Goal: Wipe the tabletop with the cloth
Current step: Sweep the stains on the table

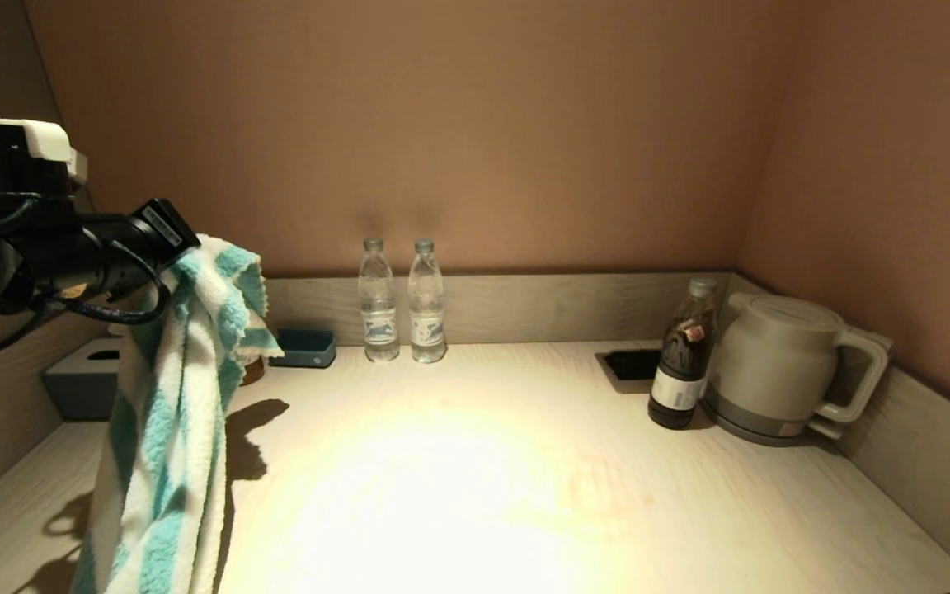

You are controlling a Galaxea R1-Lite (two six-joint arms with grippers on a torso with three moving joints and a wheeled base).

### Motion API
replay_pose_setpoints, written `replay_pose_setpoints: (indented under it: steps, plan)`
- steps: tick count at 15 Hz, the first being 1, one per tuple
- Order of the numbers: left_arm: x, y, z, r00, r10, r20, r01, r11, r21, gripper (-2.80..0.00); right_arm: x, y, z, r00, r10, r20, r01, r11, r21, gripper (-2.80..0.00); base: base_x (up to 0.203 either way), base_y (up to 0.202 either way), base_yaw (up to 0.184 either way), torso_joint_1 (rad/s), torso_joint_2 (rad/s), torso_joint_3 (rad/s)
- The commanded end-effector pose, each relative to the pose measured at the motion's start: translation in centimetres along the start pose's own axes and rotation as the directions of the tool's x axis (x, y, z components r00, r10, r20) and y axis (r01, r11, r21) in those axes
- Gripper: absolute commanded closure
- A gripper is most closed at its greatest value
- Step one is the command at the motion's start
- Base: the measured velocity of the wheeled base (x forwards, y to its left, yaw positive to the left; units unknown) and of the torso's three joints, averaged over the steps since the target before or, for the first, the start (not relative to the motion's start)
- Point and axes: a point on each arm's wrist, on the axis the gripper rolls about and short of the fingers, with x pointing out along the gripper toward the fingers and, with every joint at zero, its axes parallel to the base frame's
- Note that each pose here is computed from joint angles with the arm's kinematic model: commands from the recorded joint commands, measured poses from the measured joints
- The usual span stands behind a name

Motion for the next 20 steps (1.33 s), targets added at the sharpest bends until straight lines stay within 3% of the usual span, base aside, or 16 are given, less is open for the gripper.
replay_pose_setpoints:
  steps: [1,4,6,9,13,17,20]
  plan:
    - [-3.2,-1.2,2.4,0.995,-0.037,0.092,0.039,0.999,-0.019,0.0,0.0,0.0,0.0,1.0,0.001,-0.001,-0.001,1.0,0.0,0.0,0.0,0.0,0.0,0.0,0.0,0.0]
    - [-5.2,-2.3,4.4,0.983,-0.077,0.166,0.081,0.997,-0.018,0.0,0.0,0.0,0.0,1.0,-0.001,-0.001,0.001,1.0,0.0,0.0,0.0,0.0,0.0,0.0,0.0,0.0]
    - [-6.5,-3.7,6.8,0.96,-0.131,0.247,0.127,0.991,0.031,0.0,0.0,0.0,0.0,1.0,-0.001,-0.001,0.001,1.0,0.0,0.0,0.0,0.0,0.0,0.0,0.0,0.0]
    - [-6.7,-3.9,7.0,0.957,-0.138,0.255,0.13,0.99,0.045,0.0,0.0,0.0,0.0,1.0,0.0,-0.001,0.0,1.0,0.0,0.0,0.0,0.0,0.0,0.0,0.0,0.0]
    - [-9.7,-6.3,10.7,0.89,-0.24,0.388,0.202,0.97,0.138,0.0,0.0,0.0,0.0,1.0,0.001,-0.001,-0.001,1.0,0.0,0.0,0.0,0.0,0.0,0.0,0.0,0.0]
    - [-13.0,-8.4,11.2,0.849,-0.337,0.407,0.284,0.94,0.187,0.0,0.0,0.0,0.0,1.0,0.0,-0.001,0.0,1.0,0.0,0.0,0.0,0.0,0.0,0.0,0.0,0.0]
    - [-13.3,-8.6,10.9,0.848,-0.35,0.399,0.292,0.935,0.2,0.0,0.0,0.0,0.0,1.0,0.001,-0.001,-0.001,1.0,0.0,0.0,0.0,0.0,0.0,0.0,0.0,0.0]
